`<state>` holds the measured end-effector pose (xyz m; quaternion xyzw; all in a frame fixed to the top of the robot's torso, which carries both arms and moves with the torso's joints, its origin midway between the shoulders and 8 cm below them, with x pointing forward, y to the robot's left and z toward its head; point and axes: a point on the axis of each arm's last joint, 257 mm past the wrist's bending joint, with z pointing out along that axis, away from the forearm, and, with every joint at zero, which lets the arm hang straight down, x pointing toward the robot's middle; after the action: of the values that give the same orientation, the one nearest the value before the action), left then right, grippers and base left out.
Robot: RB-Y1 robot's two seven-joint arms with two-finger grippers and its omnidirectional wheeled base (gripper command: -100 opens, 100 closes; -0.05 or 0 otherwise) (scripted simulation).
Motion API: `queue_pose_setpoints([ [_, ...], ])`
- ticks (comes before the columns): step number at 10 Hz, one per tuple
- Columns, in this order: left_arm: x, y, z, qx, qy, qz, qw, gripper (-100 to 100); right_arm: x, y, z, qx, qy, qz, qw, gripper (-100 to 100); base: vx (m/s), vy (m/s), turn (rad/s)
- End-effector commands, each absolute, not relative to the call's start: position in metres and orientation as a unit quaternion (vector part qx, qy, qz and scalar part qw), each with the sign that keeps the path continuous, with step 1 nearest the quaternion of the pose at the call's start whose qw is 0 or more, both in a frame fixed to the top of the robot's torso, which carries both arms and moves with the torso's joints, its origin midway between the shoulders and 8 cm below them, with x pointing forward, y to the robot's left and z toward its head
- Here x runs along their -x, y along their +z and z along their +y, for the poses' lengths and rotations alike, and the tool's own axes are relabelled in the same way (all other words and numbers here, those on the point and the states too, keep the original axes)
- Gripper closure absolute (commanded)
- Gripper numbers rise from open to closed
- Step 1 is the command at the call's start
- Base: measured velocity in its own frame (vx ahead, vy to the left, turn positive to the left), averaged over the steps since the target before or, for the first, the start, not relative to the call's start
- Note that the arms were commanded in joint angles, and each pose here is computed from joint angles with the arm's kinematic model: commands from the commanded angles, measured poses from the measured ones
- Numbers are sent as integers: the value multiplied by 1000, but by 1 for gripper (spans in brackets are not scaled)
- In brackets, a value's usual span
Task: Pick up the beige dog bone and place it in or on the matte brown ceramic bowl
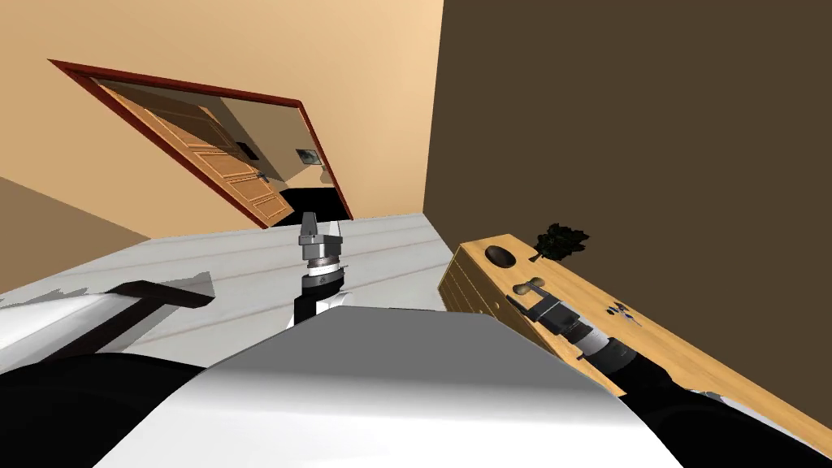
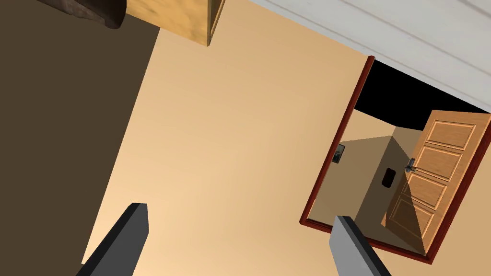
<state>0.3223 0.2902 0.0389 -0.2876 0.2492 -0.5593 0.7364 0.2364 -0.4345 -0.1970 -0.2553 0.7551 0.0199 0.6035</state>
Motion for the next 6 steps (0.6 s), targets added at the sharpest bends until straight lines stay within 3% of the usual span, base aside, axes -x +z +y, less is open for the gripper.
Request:
queue_pose_setpoints([
  [1, -322, 39, 290, 288, -559, 249, 736, 0, -228, -208, -442, 282, 7, 763, 582, -100, -28, -35, 175],
  [6, -322, 39, 290, 288, -559, 249, 736, 0, -170, -248, -498, 402, -48, 797, 449, -100, -25, -36, 320],
])
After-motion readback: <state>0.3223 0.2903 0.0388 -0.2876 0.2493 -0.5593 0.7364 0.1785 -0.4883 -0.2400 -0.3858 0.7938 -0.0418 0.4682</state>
